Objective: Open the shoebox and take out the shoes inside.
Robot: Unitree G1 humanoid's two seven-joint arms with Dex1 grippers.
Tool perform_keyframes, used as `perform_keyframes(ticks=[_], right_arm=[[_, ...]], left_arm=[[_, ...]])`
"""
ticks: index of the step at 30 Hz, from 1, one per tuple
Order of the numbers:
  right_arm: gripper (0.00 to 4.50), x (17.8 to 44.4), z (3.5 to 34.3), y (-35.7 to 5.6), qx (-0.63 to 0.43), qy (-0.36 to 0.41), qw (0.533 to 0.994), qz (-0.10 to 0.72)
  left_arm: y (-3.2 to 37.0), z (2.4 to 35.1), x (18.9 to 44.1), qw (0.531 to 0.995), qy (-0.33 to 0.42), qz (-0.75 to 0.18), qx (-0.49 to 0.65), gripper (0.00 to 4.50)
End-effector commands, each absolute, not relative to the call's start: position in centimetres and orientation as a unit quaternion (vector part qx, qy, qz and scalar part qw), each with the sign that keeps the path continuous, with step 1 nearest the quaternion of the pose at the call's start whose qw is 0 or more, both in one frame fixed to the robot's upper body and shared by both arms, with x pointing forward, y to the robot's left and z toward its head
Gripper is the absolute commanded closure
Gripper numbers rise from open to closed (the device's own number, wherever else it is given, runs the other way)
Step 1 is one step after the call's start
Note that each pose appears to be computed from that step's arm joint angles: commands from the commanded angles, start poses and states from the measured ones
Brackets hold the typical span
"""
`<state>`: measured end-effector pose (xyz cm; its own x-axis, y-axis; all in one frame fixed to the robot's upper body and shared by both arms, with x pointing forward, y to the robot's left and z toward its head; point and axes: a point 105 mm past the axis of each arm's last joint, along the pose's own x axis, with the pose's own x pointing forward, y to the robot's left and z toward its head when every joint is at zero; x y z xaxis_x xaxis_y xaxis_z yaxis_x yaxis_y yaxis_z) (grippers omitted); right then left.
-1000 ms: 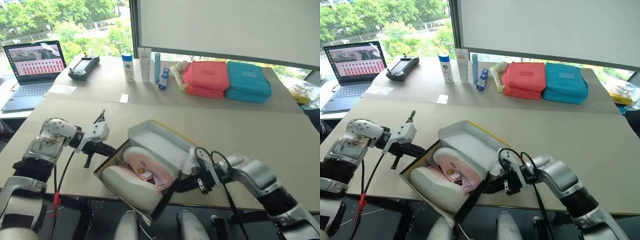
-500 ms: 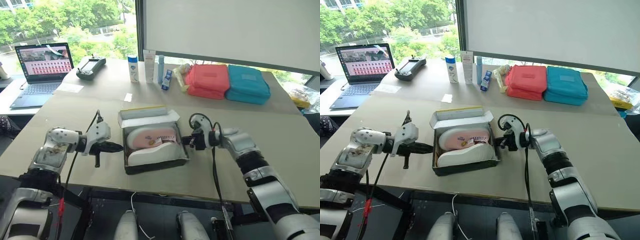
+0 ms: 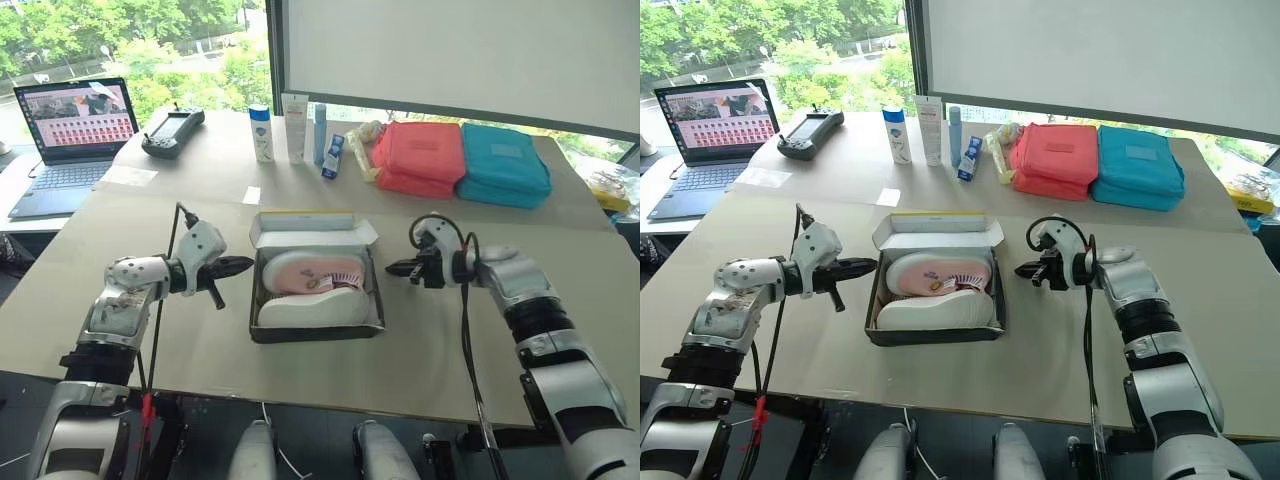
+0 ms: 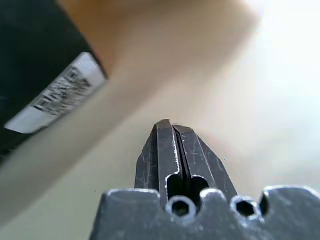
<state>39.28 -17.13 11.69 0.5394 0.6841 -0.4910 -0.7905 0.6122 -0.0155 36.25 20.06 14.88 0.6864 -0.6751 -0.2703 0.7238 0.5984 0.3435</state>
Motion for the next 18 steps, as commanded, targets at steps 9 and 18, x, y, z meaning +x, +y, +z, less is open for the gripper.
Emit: perform_keyframes(ticks=[9, 18], right_arm=[[4.50, 36.8, 19.3, -21.8, -0.174, 0.141, 0.876, 0.428], [1.71, 32.3, 22.4, -16.8, -0.163, 0.110, 0.815, 0.545]], left_arm=[[25.8, 23.2, 32.2, 0.942, -0.007, -0.272, 0.197, 3.98], [22.8, 24.9, 27.7, 0.922, 0.018, -0.356, 0.151, 1.04]])
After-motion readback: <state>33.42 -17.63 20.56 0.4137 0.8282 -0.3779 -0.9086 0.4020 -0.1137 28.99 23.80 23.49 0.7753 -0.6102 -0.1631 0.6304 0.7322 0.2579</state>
